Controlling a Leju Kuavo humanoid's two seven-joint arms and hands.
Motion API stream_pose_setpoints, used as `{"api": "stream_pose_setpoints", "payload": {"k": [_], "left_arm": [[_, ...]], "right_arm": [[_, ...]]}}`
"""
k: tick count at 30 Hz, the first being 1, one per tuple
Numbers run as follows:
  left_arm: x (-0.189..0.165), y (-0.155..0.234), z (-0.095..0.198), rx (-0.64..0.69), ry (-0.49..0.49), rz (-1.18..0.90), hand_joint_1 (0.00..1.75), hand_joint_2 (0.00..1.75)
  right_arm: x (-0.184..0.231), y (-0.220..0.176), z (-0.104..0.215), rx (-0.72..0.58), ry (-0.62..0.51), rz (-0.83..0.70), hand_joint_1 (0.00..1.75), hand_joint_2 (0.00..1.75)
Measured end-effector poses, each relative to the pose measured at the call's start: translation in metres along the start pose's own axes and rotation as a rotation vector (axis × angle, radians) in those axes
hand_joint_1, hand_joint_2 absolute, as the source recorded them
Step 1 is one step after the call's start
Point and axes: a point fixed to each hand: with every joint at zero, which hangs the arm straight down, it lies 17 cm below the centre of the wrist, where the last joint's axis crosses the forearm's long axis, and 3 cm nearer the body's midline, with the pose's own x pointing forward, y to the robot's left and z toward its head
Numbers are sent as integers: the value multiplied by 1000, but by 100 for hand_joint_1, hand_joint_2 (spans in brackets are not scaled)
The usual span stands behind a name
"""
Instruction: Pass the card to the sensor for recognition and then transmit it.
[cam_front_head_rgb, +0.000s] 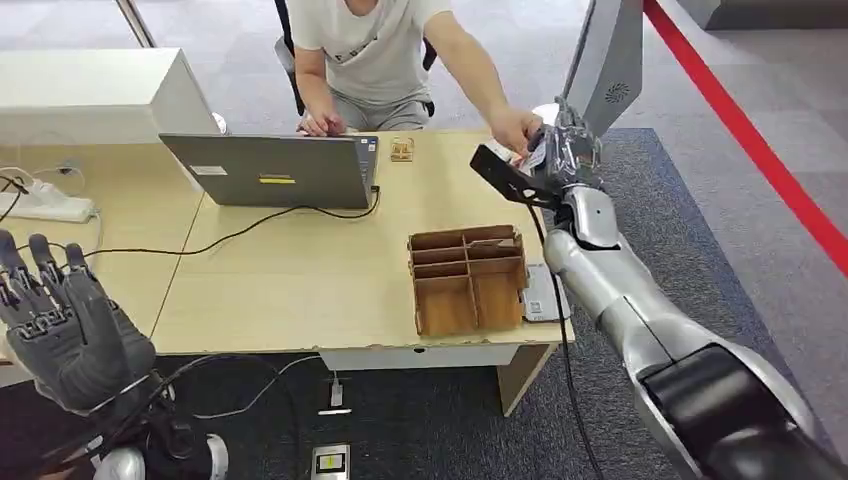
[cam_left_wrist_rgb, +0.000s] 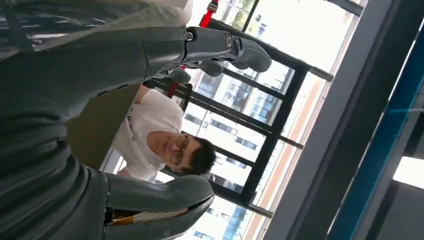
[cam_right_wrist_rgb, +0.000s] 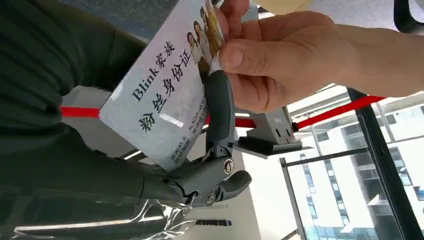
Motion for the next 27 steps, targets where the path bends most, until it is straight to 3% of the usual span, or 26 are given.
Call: {"api": "stream_pose_setpoints", "payload": {"k": [1, 2, 27], "left_arm": [[0, 0, 0, 1, 1, 0, 0, 175], [0, 1, 0, 6, 2, 0, 0, 175], [-1, 9, -2, 28, -6, -38, 0, 175]], "right_arm": [[-1, 0, 0, 0, 2, 2, 19, 175], [-3, 1, 0, 1, 8, 5, 0, 175], [-11, -37, -10, -75, -41, 5, 0, 175]]}}
